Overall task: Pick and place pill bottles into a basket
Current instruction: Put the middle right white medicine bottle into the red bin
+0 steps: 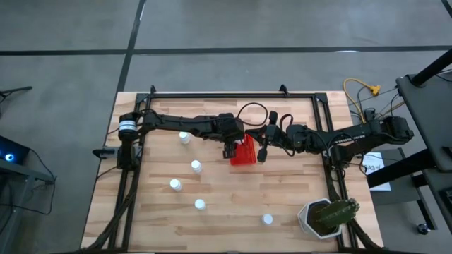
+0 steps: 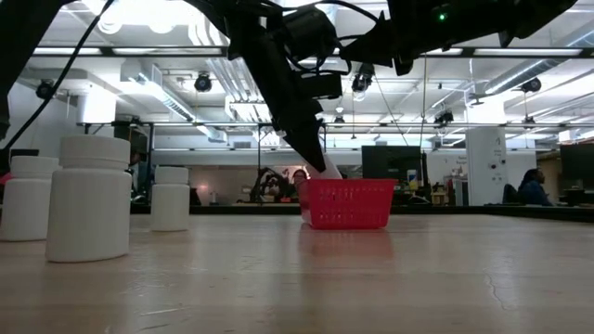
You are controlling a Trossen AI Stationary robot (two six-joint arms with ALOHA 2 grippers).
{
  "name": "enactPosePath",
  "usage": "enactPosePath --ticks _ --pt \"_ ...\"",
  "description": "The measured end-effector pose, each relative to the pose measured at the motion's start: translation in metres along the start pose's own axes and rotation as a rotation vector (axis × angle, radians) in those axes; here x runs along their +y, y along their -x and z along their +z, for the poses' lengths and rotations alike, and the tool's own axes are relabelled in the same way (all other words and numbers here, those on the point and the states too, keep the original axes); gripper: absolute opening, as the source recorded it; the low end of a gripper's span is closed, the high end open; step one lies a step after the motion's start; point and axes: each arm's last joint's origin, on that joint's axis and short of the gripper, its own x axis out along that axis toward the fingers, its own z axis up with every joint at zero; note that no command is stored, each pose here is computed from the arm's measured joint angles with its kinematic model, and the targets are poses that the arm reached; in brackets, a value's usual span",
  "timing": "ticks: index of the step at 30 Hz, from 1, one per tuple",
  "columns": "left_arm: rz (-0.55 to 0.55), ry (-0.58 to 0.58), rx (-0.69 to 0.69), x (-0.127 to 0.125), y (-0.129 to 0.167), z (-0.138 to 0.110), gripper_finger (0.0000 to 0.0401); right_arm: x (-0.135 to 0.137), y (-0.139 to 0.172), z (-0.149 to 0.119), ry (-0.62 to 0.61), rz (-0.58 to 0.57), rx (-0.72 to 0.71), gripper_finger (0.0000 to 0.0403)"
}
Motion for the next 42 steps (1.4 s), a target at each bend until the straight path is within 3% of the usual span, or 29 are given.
enactPosePath --ticks 14,32,42 --pt "-0.009 -0.007 0.086 0.002 -0.001 -0.009 0.0192 0.0 0.0 -0.001 0.002 0.001 0.006 0.0009" --pt "0.012 0.016 0.039 0.012 0.005 0.002 0.0192 0.0 0.001 0.001 0.007 0.0 0.001 0.0009" --pt "0.014 0.001 0.002 0.015 0.013 0.013 0.0192 -0.006 0.037 0.03 -0.003 0.031 -0.153 0.0009"
